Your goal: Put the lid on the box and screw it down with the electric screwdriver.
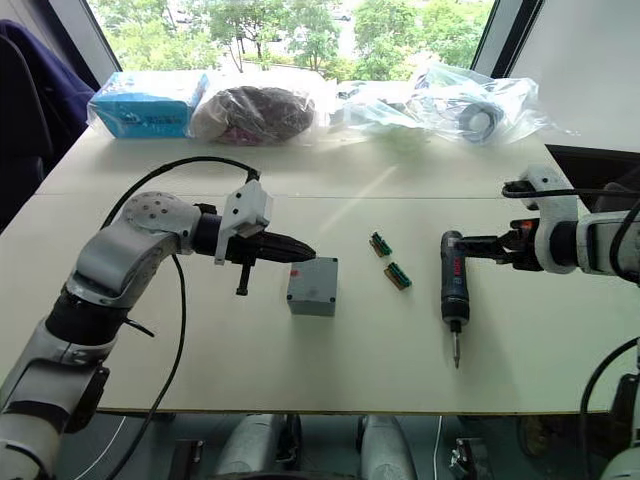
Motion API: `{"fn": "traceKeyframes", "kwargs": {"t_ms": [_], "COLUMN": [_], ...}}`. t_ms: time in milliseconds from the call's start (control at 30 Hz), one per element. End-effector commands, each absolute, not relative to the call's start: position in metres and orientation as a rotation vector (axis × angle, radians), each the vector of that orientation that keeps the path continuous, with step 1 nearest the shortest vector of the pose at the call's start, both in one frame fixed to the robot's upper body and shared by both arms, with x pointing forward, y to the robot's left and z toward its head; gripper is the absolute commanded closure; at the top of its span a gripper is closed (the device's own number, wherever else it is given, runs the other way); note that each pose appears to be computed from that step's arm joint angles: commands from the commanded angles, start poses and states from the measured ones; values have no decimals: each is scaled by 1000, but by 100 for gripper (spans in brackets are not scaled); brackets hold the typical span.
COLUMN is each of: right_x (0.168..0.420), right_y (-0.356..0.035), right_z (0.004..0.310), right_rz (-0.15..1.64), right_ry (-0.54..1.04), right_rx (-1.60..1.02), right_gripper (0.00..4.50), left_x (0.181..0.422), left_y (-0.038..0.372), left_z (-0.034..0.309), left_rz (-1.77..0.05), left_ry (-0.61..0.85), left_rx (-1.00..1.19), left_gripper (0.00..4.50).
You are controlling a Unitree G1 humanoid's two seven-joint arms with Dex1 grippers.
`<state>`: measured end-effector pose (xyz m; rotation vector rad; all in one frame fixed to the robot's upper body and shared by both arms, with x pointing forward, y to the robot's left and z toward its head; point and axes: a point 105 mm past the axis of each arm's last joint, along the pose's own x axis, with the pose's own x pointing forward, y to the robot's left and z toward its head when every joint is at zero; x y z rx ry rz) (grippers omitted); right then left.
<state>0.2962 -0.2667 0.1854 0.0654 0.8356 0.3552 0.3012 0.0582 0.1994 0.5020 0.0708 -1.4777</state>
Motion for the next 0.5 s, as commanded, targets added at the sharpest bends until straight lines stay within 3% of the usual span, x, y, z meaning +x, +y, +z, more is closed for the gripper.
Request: {"fn": "traceKeyframes", "kwargs": {"t_ms": [33, 233, 500], "right_x": [291, 297, 292], "right_y": [-263, -267, -238], "right_z": [173, 157, 139], "right_rz": [383, 321, 454], "right_ry": [937, 1020, 1085], "right_rx": [86, 56, 60], "right_gripper": [4, 4, 4], "left_x": [297, 294, 297], "left_y": [53, 55, 67], "left_z": [209, 202, 195], "left_rz": [-1515, -1508, -1427], "left_ry": [18, 32, 57], "left_rx": [549, 548, 552], "left_gripper": [450, 450, 450]}}
